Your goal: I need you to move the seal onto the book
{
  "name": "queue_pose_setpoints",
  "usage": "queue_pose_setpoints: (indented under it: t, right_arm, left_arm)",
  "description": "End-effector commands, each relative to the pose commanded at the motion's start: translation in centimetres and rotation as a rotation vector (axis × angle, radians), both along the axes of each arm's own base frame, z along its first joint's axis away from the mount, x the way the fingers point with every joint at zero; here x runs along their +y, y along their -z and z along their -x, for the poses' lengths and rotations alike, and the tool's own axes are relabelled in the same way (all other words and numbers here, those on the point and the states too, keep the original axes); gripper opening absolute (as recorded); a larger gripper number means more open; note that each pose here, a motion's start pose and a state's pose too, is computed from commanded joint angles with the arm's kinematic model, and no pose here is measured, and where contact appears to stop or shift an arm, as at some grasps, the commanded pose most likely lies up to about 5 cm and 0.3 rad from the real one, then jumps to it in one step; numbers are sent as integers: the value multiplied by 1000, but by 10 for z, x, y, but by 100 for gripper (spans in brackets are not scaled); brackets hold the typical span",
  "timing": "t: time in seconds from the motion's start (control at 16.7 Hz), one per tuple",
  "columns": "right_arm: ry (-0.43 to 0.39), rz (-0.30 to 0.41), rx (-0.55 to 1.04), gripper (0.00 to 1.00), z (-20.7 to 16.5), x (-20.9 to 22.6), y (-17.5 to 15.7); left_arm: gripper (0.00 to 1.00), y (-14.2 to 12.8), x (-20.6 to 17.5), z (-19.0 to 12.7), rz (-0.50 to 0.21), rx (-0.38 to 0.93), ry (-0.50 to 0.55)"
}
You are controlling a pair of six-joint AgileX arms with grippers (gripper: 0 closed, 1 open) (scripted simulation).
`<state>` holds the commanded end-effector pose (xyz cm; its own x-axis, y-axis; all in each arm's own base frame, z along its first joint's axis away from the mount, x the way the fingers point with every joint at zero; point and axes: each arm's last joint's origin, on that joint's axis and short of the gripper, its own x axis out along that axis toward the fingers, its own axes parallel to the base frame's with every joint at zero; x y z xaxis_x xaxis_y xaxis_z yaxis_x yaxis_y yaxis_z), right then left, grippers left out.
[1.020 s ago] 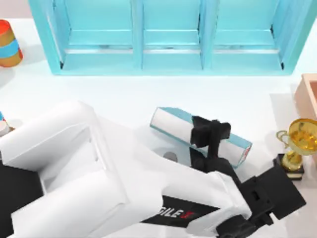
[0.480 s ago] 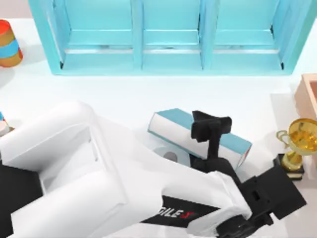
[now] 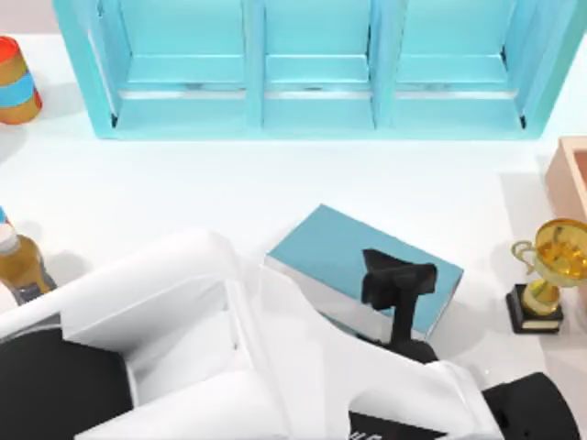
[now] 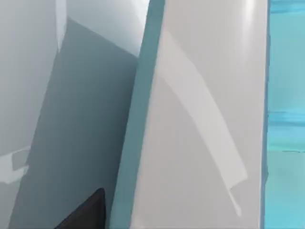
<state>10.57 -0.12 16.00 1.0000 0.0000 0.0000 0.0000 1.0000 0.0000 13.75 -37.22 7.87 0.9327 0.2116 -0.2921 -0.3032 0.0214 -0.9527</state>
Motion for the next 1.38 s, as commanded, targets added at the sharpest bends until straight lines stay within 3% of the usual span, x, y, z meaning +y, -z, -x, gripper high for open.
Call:
queue_pose_setpoints:
  t: [0.24, 0.72, 1.38]
  right_arm:
    - [0, 0, 0, 100, 0, 0, 0]
    - [0, 0, 0, 100, 0, 0, 0]
    - [0, 0, 0, 100, 0, 0, 0]
  left_arm:
    - [100, 0, 0, 41, 0, 18, 3]
    - [100, -27, 7, 107, 11, -24, -6]
    - [100, -35, 10, 107, 14, -26, -25]
